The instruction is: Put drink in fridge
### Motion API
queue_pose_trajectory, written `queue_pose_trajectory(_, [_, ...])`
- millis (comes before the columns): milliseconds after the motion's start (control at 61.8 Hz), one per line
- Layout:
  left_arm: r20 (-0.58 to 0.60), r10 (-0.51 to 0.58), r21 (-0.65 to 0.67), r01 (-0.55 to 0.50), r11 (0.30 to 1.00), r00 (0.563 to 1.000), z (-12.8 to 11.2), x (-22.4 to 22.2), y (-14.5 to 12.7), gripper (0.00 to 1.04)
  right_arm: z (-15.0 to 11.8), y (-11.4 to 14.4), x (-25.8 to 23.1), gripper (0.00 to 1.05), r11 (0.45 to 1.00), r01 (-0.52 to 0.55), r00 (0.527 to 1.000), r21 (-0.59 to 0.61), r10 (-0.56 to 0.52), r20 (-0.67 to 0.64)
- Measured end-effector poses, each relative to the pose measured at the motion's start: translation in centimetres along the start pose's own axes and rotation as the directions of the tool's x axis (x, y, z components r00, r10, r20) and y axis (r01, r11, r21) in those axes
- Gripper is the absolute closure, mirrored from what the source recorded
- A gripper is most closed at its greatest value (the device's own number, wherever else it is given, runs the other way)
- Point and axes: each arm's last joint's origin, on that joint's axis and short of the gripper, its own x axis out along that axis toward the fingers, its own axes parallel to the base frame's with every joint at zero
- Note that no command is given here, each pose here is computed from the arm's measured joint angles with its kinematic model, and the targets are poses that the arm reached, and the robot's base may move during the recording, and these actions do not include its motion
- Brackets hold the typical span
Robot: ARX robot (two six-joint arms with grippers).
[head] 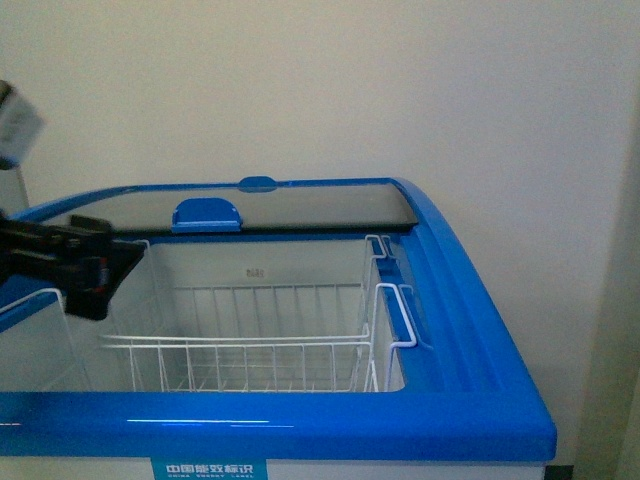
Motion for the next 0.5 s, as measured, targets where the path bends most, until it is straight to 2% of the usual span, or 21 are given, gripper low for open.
queue_pose_trajectory(146, [-0.029,-0.045,-0.206,0.038,0.978,0.999,-1.7,-8.5,-2.1,0.08,0.0,0.0,0.0,0.67,1.000,0.000,1.000,0.000,0.000,0.000])
queue_pose_trajectory(162, [-0.047,-0.015,-0.220,0.005,0.976,0.999,-2.5,-9.8,-2.3,0.10,0.0,0.0,0.0,0.67,1.000,0.000,1.000,0.000,0.000,0.000])
queue_pose_trajectory(194, [-0.042,0.112,-0.204,-0.119,0.972,0.993,-3.5,-12.0,-2.6,0.17,0.0,0.0,0.0,0.67,1.000,0.000,1.000,0.000,0.000,0.000])
queue_pose_trajectory(243, [-0.034,0.272,-0.174,-0.274,0.946,0.962,-4.7,-14.8,-3.0,0.27,0.0,0.0,0.0,0.67,1.000,0.000,1.000,0.000,0.000,0.000])
queue_pose_trajectory(308, [0.035,0.335,-0.161,-0.326,0.932,0.941,-4.9,-16.5,-3.4,0.39,0.2,0.1,0.2,0.67,1.000,-0.018,1.000,0.003,0.018,-0.014])
queue_pose_trajectory(340, [0.053,0.339,-0.158,-0.327,0.932,0.939,-4.8,-16.8,-3.5,0.43,0.3,0.3,0.4,0.67,0.997,-0.076,0.996,-0.028,0.074,-0.051])
queue_pose_trajectory(356, [0.065,0.340,-0.156,-0.327,0.932,0.938,-4.8,-16.9,-3.6,0.46,0.8,0.4,0.6,0.67,0.989,-0.144,0.986,-0.044,0.139,-0.093])
queue_pose_trajectory(421, [0.080,0.340,-0.152,-0.326,0.933,0.937,-4.9,-17.2,-3.7,0.54,1.7,0.3,0.7,0.67,0.972,-0.231,0.962,-0.037,0.222,-0.158])
queue_pose_trajectory(437, [0.080,0.339,-0.151,-0.325,0.934,0.937,-5.0,-17.3,-3.7,0.57,2.2,0.2,0.8,0.67,0.959,-0.281,0.942,-0.029,0.270,-0.200])
queue_pose_trajectory(502, [0.073,0.338,-0.148,-0.325,0.934,0.938,-5.5,-17.4,-3.8,0.66,3.0,0.3,1.1,0.67,0.933,-0.358,0.901,-0.029,0.338,-0.272])
